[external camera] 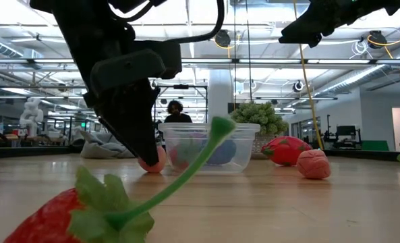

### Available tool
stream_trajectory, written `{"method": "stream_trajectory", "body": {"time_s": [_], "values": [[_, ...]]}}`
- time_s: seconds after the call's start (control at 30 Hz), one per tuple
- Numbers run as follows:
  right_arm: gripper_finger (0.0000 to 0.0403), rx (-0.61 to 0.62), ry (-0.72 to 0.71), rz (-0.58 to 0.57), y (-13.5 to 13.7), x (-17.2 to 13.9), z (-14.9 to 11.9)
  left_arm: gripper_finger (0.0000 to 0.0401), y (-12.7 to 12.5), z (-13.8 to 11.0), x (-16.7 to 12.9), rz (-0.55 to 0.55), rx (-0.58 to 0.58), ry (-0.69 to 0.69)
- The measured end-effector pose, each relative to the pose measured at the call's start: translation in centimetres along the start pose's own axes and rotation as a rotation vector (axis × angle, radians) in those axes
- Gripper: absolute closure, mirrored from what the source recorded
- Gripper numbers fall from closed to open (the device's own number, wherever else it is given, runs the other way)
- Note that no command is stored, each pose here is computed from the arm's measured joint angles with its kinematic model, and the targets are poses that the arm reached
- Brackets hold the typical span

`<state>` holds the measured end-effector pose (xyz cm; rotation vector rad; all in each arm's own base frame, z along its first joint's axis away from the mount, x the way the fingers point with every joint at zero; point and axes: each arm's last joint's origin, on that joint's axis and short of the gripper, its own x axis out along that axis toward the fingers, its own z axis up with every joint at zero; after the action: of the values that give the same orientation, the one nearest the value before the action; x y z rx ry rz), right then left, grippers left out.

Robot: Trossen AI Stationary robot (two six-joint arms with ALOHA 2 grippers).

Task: Pick and placing Produce into tupperware
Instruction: Put the left apricot into the transparent bin

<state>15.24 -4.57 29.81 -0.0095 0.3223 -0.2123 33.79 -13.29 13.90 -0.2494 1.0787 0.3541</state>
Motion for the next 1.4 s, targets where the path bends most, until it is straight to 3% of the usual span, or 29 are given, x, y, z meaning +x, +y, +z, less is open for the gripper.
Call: {"method": "stream_trajectory", "body": {"time_s": [0.7, 1.1, 1.4], "values": [[0.0220, 0.000, 0.000, 0.000, 0.00, 0.01, 0.00, 0.0193, -0.06, -0.23, 0.99, 0.016, 0.009, 0.008], [0.0220, 0.000, 0.001, 0.000, 0.00, 0.01, -0.01, 0.0276, -0.09, -0.21, 1.03, 0.014, 0.003, 0.006], [0.0220, 0.000, 0.001, 0.000, 0.00, 0.01, -0.01, 0.0282, -0.15, -0.48, 0.91, 0.022, -0.014, 0.014]]}}
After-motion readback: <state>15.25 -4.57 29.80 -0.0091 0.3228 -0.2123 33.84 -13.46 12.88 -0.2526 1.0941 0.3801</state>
